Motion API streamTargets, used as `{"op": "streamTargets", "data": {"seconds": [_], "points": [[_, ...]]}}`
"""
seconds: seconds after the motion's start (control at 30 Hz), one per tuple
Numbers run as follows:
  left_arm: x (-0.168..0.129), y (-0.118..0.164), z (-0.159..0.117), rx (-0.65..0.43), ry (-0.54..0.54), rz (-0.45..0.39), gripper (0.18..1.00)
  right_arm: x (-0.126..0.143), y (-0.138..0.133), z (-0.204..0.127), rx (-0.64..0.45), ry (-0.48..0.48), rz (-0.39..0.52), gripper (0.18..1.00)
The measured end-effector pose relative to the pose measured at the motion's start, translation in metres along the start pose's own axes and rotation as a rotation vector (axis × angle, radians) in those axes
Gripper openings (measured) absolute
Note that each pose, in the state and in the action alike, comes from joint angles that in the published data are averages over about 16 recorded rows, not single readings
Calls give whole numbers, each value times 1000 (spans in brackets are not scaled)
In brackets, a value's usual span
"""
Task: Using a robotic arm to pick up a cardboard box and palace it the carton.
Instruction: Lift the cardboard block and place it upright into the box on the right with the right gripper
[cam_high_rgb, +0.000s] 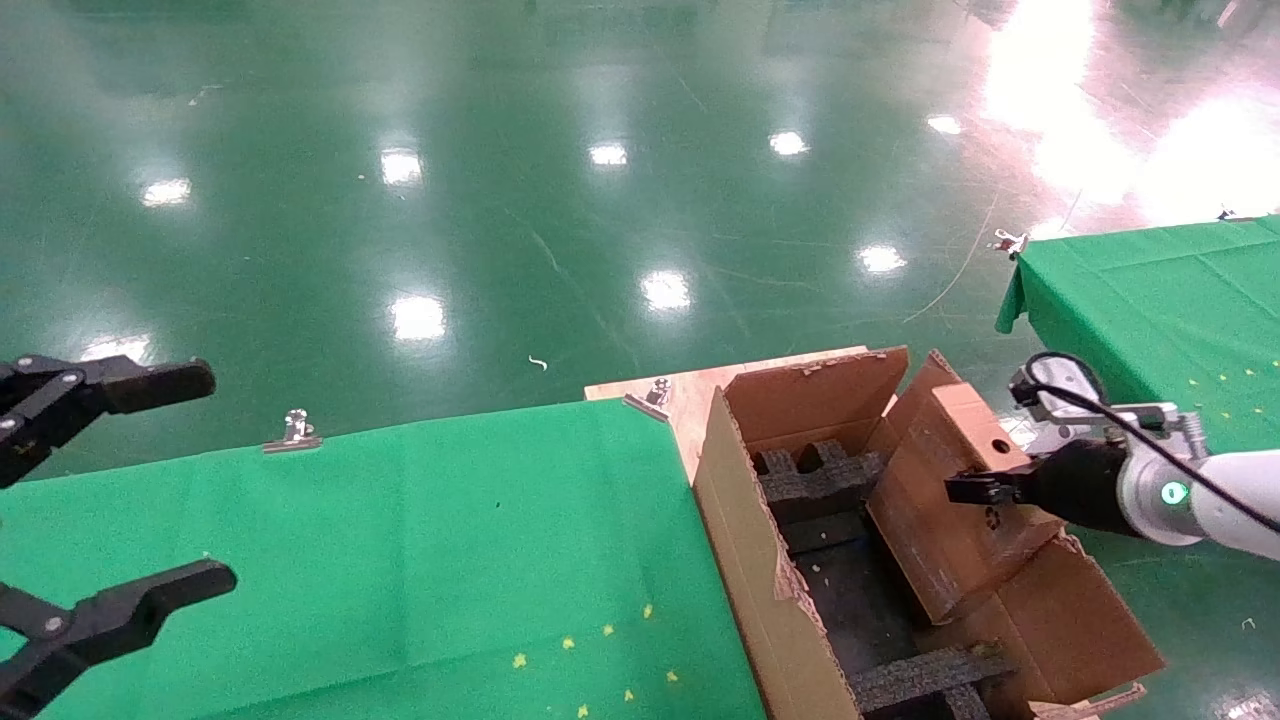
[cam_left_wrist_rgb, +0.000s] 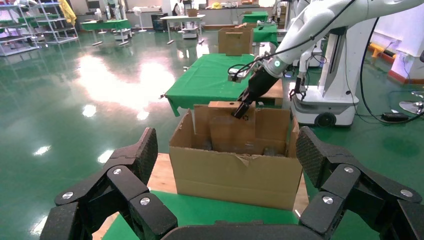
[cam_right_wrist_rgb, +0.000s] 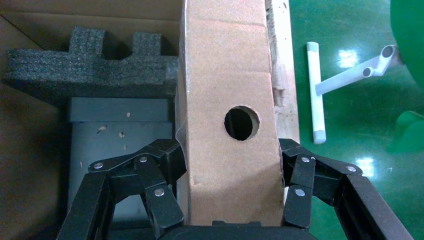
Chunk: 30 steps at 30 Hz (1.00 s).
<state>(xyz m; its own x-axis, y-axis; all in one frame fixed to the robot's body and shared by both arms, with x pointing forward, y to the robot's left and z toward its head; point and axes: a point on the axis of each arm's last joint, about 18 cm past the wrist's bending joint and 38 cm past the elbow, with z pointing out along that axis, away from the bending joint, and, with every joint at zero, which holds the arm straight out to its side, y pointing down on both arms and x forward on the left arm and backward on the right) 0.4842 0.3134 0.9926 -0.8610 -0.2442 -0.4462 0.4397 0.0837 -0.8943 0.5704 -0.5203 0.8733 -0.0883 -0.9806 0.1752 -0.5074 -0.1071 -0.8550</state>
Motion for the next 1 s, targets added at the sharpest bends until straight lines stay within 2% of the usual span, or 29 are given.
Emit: {"op": "streamTargets", "data": {"seconds": [1.0], "points": [[0,0,0,0,0,0,1001,-36,49,63,-40,21,42,303]]}}
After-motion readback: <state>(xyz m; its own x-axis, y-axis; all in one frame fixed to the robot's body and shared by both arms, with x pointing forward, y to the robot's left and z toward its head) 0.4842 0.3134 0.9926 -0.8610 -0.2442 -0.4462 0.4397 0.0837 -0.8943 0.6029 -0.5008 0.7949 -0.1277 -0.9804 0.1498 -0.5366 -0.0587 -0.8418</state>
